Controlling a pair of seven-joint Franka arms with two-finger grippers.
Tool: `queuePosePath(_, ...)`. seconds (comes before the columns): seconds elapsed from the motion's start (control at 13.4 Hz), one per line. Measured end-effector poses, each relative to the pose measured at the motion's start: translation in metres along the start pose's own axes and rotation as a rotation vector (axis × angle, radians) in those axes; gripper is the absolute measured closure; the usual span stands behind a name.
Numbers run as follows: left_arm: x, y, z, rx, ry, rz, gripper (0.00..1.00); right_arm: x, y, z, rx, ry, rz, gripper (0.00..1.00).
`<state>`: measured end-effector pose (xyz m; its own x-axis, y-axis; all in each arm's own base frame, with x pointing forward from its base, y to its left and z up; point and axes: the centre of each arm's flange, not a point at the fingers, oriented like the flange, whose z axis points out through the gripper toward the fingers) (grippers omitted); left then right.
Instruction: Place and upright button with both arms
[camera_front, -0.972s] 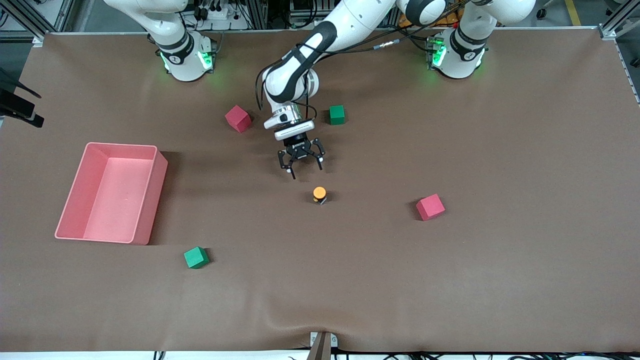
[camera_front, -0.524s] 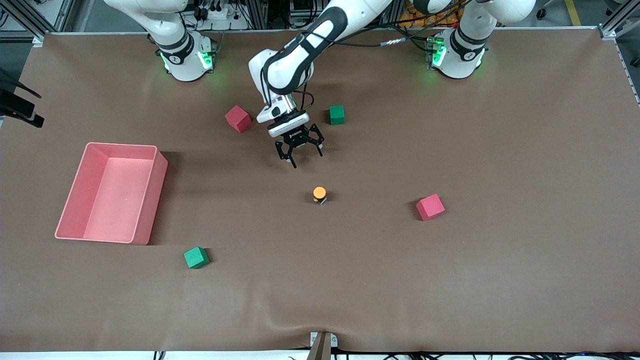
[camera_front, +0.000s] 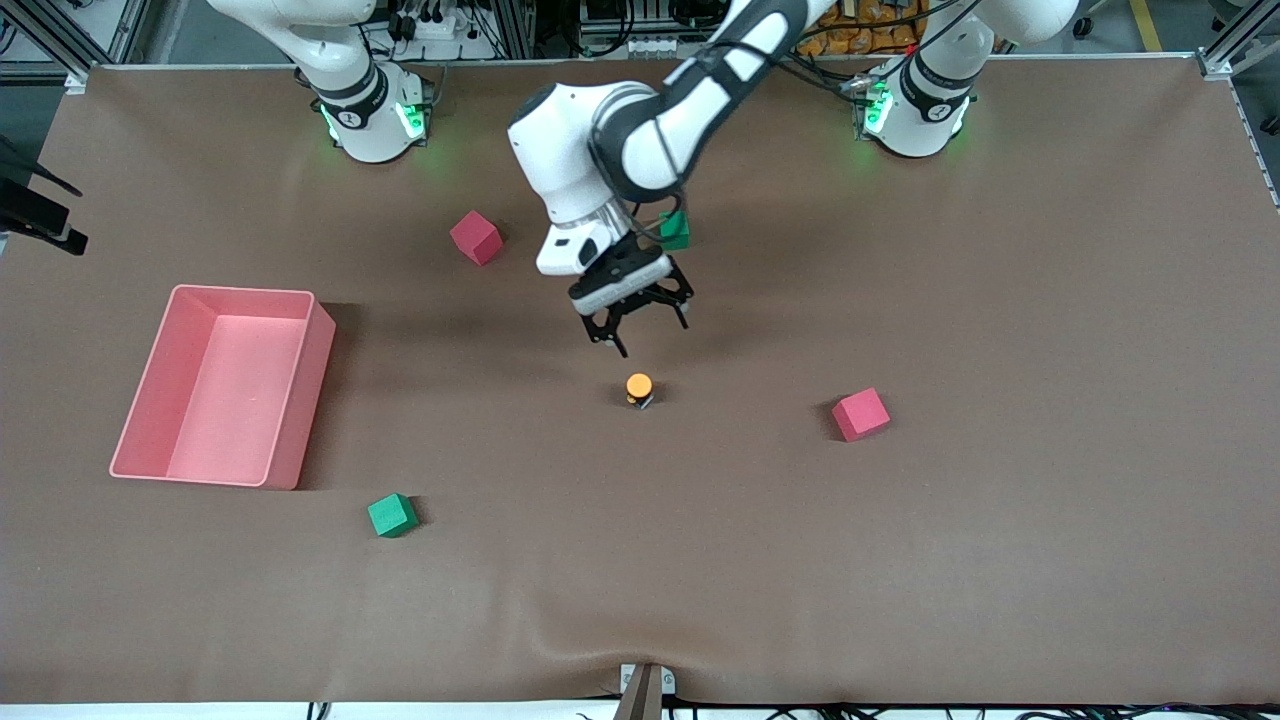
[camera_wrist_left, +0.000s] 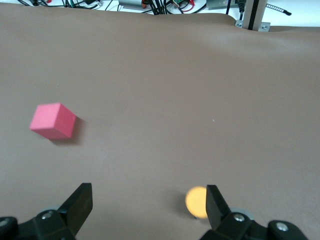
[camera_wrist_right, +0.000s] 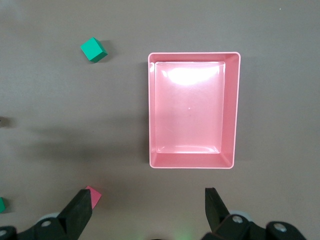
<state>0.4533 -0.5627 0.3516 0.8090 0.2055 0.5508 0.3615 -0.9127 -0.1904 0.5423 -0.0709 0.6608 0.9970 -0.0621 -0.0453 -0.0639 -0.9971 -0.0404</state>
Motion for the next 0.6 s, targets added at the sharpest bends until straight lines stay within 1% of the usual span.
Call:
queuePosePath(0.3,0.102,-0.052,0.0,-0.027,-0.108,0.036,0.0,0.0,-0.002,0.0,0.0,0.0,-0.003,0.0)
queuePosePath(0.6,0.191,-0.116,0.014,-0.079,-0.212,0.099,0.0,0.0,-0.004,0.0,0.0,-0.001,-0.008,0.0)
